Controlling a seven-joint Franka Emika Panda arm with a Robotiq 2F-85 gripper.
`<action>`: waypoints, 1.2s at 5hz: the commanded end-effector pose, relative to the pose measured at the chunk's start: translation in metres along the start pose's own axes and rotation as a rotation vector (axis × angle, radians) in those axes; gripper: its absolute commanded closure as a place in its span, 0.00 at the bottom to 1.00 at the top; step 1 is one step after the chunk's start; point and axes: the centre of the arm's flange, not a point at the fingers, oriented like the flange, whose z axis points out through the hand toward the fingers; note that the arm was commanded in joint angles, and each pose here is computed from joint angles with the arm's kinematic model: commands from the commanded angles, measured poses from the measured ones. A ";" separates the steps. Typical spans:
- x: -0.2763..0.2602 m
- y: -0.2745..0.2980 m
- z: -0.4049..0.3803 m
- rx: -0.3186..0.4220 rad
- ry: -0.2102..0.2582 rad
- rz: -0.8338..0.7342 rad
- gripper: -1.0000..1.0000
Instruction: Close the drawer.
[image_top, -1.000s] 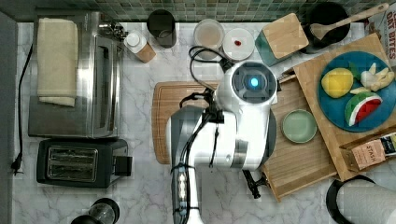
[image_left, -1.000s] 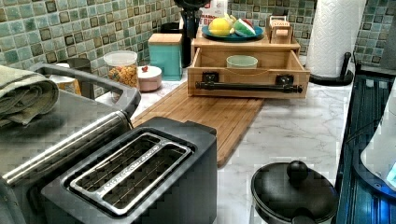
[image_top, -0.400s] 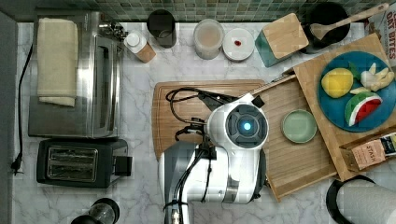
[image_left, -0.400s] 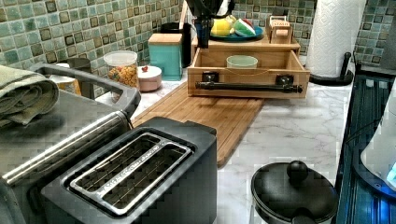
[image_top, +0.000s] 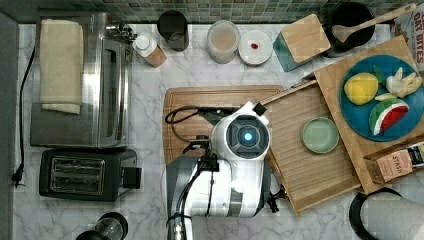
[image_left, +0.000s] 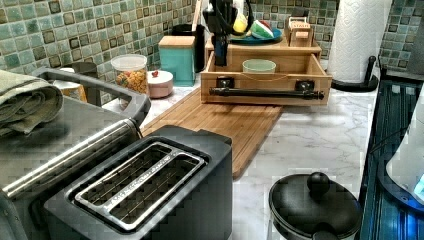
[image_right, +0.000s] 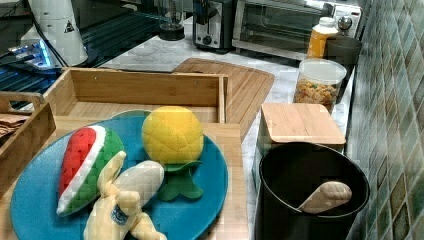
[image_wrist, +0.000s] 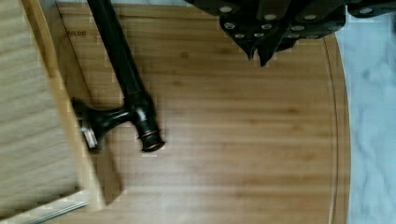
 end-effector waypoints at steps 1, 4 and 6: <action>-0.039 -0.021 0.046 -0.062 0.003 -0.363 1.00; -0.067 -0.026 0.081 -0.158 0.005 -0.493 1.00; -0.078 -0.015 0.086 -0.197 0.010 -0.514 1.00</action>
